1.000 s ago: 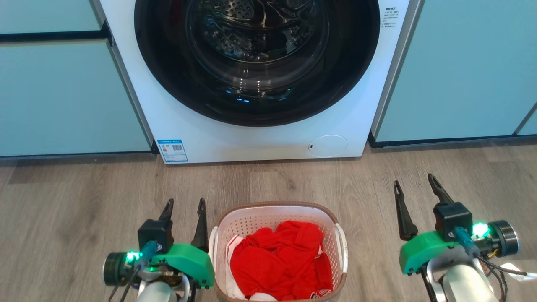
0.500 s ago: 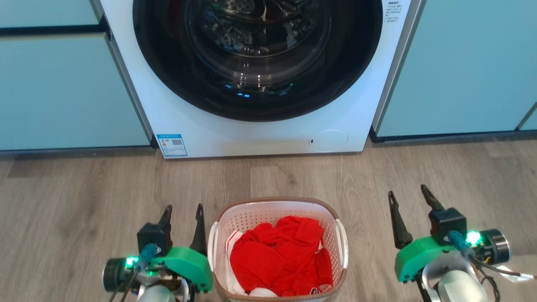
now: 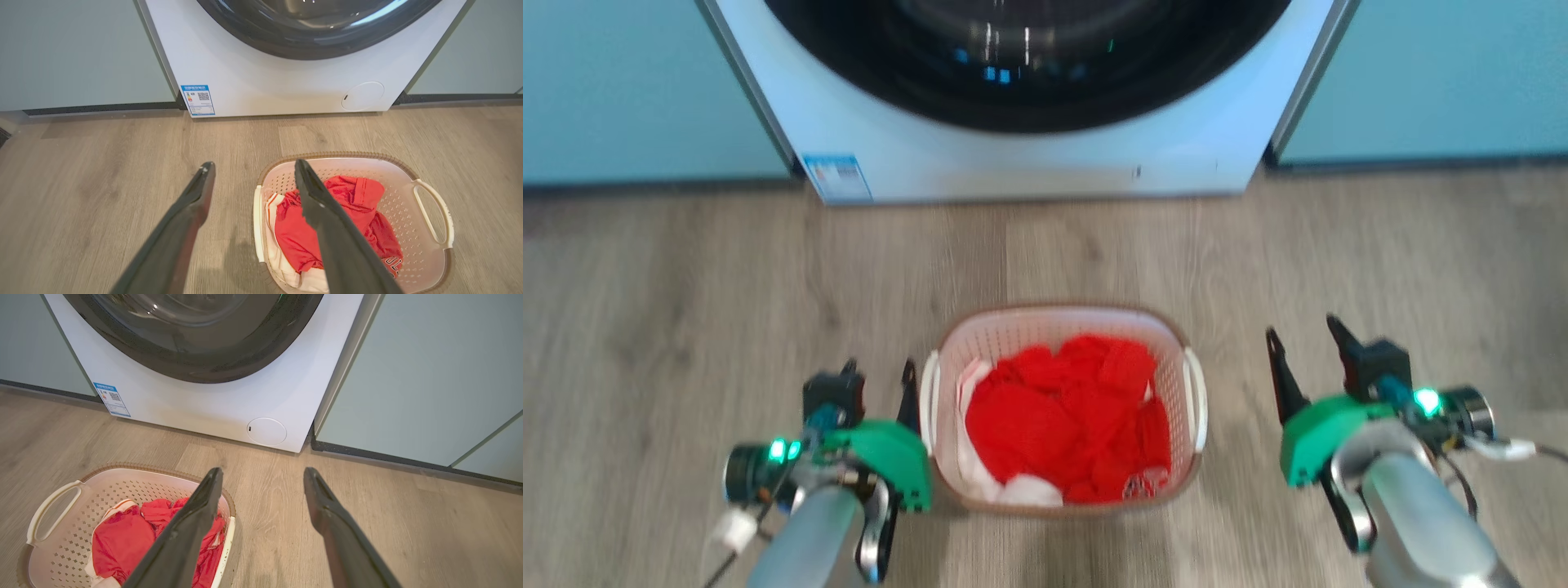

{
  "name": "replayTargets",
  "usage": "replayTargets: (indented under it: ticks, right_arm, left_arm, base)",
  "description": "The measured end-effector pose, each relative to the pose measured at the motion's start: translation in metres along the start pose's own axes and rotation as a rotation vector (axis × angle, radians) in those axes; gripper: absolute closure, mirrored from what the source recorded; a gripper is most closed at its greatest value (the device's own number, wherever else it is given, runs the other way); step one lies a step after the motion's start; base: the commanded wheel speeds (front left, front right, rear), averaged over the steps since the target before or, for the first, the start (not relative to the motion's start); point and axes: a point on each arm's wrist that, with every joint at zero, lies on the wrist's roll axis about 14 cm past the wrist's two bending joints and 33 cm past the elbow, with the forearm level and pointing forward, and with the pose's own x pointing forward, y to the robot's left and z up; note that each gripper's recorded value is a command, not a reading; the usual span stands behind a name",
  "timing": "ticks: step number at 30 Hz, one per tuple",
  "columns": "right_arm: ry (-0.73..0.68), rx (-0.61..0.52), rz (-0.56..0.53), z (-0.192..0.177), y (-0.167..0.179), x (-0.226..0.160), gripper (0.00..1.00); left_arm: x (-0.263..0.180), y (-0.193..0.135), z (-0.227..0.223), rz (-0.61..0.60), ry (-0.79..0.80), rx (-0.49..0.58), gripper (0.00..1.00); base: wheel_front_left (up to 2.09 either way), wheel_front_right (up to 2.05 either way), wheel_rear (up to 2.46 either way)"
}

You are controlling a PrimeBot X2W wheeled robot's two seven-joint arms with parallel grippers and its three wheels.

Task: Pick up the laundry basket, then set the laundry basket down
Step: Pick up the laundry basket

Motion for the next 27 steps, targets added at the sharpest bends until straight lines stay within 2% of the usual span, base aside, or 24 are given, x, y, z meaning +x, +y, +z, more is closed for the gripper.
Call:
replayTargets:
  ticks: [4, 10, 19, 27]
  right_arm:
    - [0.089, 0.026, 0.024, -0.024, 0.0, 0.027, 0.0]
    - [0.305, 0.116, 0.027, -0.09, -0.002, 0.049, 0.0]
    - [0.483, 0.206, 0.015, -0.143, -0.002, 0.071, 0.0]
    - [0.59, 0.236, -0.005, -0.18, -0.01, 0.08, 0.0]
  left_arm:
    - [0.027, -0.001, -0.017, -0.031, 0.077, 0.02, 0.0]
    - [0.057, 0.004, -0.07, -0.056, 0.261, 0.029, 0.0]
    - [0.084, 0.008, -0.124, -0.095, 0.443, 0.057, 0.0]
    - [0.102, 0.007, -0.157, -0.137, 0.561, 0.058, 0.0]
  base:
    - [0.0, 0.0, 0.0]
    - [0.0, 0.0, 0.0]
    - [0.0, 0.0, 0.0]
    - [0.0, 0.0, 0.0]
